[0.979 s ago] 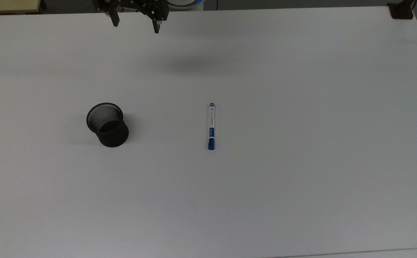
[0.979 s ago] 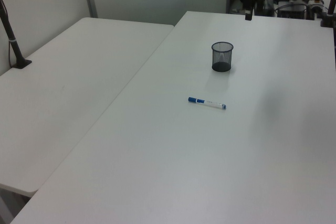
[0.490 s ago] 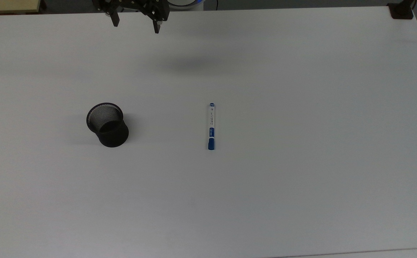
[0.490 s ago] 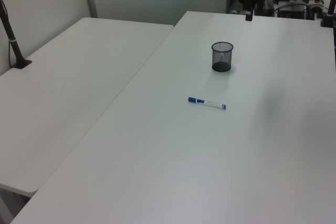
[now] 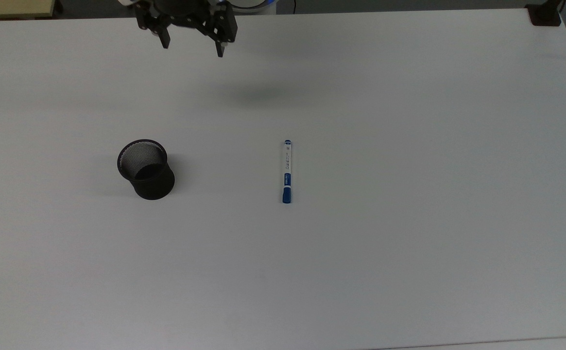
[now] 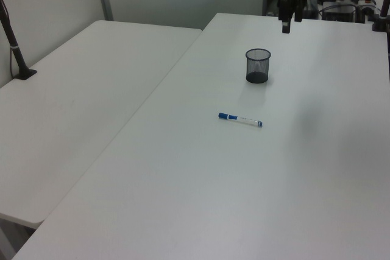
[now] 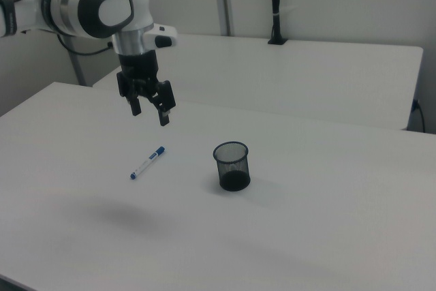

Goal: Insert the marker
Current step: 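Move the gripper over the blue-capped marker and lower onto it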

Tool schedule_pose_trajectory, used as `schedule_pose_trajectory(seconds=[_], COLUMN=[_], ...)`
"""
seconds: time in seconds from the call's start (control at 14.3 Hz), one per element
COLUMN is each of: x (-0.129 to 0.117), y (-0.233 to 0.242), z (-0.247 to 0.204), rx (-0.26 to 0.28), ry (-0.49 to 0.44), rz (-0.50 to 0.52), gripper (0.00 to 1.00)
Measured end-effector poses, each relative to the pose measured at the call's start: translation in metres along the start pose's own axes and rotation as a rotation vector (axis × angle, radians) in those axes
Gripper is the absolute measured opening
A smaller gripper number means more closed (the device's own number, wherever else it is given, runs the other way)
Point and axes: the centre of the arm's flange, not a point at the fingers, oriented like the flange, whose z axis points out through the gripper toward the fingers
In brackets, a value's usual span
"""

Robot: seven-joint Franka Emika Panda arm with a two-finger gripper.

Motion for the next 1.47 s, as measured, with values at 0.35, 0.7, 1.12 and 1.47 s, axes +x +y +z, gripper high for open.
schedule_pose_trajectory(seconds=[0.35, 0.7, 1.12, 1.47], x=[0.016, 0.043, 0.070, 0.085], y=[-0.045, -0.081, -0.123, -0.130], z=[0.050, 0.103, 0.172, 0.211], rx=[-0.048, -0.058, -0.056, -0.053], ry=[-0.079, -0.092, -0.029, -0.004], rz=[-0.082, -0.131, -0.122, -0.104], gripper=[1.00, 1.00, 0.85, 0.67])
